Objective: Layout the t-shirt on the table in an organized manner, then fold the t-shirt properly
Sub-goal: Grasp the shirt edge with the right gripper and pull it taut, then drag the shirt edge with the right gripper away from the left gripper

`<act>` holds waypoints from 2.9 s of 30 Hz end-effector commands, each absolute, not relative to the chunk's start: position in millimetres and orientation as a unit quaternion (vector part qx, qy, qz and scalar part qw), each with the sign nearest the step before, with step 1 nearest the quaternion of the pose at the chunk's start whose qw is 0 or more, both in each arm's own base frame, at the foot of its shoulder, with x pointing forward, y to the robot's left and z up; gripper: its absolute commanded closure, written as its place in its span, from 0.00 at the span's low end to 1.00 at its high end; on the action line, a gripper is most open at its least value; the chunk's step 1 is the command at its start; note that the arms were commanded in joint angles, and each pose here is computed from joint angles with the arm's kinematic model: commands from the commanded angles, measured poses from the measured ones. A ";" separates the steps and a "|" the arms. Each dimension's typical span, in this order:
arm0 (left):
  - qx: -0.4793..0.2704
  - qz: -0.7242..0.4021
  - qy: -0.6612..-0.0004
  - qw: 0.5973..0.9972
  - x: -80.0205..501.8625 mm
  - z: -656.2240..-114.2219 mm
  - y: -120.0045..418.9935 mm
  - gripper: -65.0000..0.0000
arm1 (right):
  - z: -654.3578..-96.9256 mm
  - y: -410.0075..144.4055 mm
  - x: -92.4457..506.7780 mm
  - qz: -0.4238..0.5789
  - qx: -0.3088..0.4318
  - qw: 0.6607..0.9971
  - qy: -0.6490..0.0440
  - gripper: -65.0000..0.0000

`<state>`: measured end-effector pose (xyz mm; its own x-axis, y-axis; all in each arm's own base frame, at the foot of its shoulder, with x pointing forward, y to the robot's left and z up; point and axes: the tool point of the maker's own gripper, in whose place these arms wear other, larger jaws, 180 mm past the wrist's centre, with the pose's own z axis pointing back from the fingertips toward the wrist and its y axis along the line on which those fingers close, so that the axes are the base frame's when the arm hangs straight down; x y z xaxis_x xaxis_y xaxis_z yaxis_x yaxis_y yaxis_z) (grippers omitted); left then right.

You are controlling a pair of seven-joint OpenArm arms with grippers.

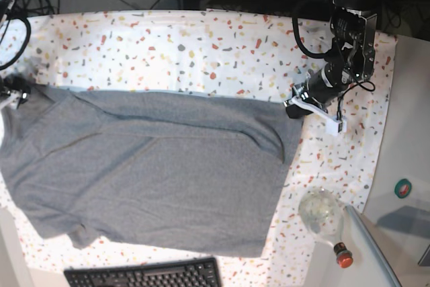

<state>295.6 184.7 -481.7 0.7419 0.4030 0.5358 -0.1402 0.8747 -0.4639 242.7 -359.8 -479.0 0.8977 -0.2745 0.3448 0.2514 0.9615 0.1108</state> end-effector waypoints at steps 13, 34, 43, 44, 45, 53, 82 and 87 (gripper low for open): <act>-0.202 0.146 -0.351 0.903 310.9 -468.2 189.8 1.00 | -464.3 -372.0 255.7 -0.134 0.023 0.970 -0.204 0.94; -0.184 0.140 -0.354 0.906 308.9 -465.3 208.4 1.00 | -453.4 -376.5 271.3 -0.132 0.021 0.966 -0.222 1.00; -0.179 0.136 -0.352 0.909 307.3 -465.6 212.6 1.00 | -451.4 -367.1 286.2 -0.078 0.008 0.971 -0.226 1.00; -0.179 0.136 -0.353 0.908 308.0 -465.2 212.6 1.00 | -452.9 -363.2 288.9 -0.062 0.003 0.972 -0.226 1.00; -0.179 0.136 -0.352 0.909 307.8 -465.3 212.5 1.00 | -454.3 -360.5 290.6 -0.051 0.000 0.973 -0.226 1.00; -0.168 0.131 -0.353 0.911 307.2 -463.2 224.2 1.00 | -449.6 -365.4 301.0 -0.021 -0.036 0.974 -0.221 1.00; -0.168 0.131 -0.355 0.910 308.6 -462.3 224.2 1.00 | -451.5 -385.6 314.9 0.000 -0.083 0.968 -0.238 1.00; -0.168 0.131 -0.355 0.910 308.6 -462.3 224.2 1.00 | -429.4 -388.2 330.9 0.013 -0.099 0.956 -0.275 0.93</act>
<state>295.3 217.3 -476.5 0.7475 0.3585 0.5592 -0.1356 0.9065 -0.3999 315.0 -371.8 -452.4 0.8800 0.0720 0.4695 0.0073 0.9863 -0.1649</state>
